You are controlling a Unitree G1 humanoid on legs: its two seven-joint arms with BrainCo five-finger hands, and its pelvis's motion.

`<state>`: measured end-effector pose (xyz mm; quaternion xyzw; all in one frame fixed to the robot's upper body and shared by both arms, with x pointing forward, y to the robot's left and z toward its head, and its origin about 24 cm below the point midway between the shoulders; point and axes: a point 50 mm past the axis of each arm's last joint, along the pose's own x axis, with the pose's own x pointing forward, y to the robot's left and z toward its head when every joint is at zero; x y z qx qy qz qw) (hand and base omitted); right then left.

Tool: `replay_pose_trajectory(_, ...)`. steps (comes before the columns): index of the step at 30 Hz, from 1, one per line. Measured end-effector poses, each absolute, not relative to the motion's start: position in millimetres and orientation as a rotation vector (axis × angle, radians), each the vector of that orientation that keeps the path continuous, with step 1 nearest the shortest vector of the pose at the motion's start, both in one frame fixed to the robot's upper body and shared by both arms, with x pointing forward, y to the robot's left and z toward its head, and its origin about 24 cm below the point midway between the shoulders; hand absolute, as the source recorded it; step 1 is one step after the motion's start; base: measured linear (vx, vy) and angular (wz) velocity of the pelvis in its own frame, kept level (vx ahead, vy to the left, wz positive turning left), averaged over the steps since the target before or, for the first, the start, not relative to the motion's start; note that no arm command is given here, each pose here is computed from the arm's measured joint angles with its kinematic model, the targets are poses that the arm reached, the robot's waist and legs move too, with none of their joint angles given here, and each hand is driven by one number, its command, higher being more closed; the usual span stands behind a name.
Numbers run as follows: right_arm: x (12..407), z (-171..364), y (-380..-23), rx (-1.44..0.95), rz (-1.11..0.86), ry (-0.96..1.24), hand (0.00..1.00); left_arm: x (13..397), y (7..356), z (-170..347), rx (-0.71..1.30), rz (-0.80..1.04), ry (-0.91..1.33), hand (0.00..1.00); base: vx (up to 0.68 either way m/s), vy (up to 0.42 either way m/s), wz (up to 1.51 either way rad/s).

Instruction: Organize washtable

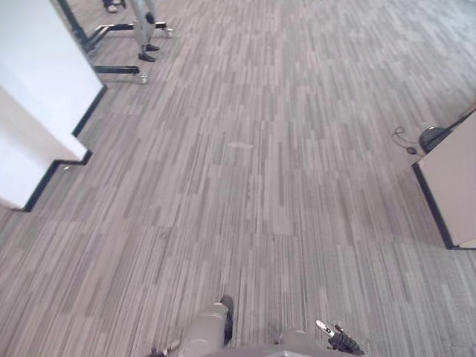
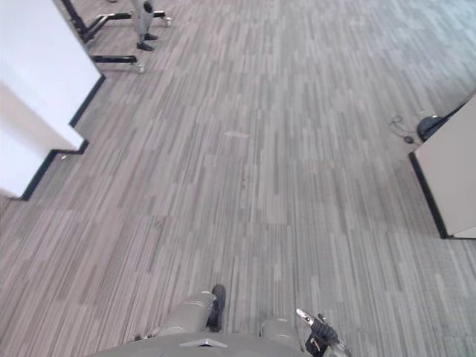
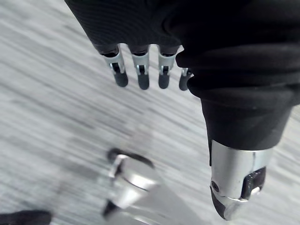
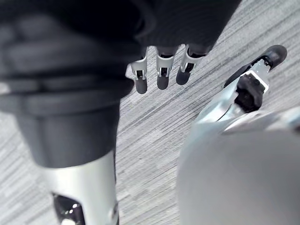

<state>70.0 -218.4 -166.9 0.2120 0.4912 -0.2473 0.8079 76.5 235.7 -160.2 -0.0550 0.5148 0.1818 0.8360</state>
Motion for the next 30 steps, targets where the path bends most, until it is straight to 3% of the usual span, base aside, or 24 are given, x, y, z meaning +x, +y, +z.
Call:
replay_pose_trajectory(6, 60.3, -169.0, -216.2, 0.482, -0.546, 1.076, 0.00, 167.5, 228.9, -129.9, -0.147, 0.330, 0.795, 0.00, 0.13, -0.087, -0.42)
replay_pose_trajectory(9, 50.6, -170.2, -218.8, 0.519, -0.608, 1.085, 0.00, 169.5, 209.0, -133.4, -0.205, 0.307, 0.794, 0.00, 0.78, -0.103, 0.45)
replay_pose_trajectory(14, 66.1, -166.5, -222.7, 0.515, -0.598, 1.031, 0.00, 122.4, 191.7, -154.0, -0.344, 0.412, 0.907, 0.00, 0.40, -0.049, 0.21)
replay_pose_trajectory(19, 107.5, -156.5, -227.7, 0.520, -0.587, 0.921, 0.00, 92.4, 213.4, -160.3, -0.354, 0.510, 0.973, 0.00, 0.29, 0.086, -0.11)
replay_pose_trajectory(22, 111.8, -153.8, -232.3, 0.514, -0.591, 0.893, 0.00, 61.2, 209.5, -167.3, -0.375, 0.553, 1.053, 0.00, -0.02, 0.065, -0.59)
replay_pose_trajectory(24, 104.0, -156.6, -229.1, 0.506, -0.584, 0.919, 0.00, 38.3, 206.0, -172.6, -0.391, 0.584, 1.140, 0.00, 0.28, 0.195, -0.56)
replay_pose_trajectory(26, 71.0, -165.7, -220.2, 0.526, -0.618, 1.004, 0.00, 26.7, 212.0, -172.5, -0.373, 0.604, 1.164, 0.00, 0.57, 0.322, 0.07)
replay_pose_trajectory(30, 42.1, -173.1, -211.4, 0.597, -0.691, 1.090, 0.00, 38.4, 227.7, -168.4, -0.293, 0.562, 1.142, 0.00, 0.47, 0.269, 0.15)
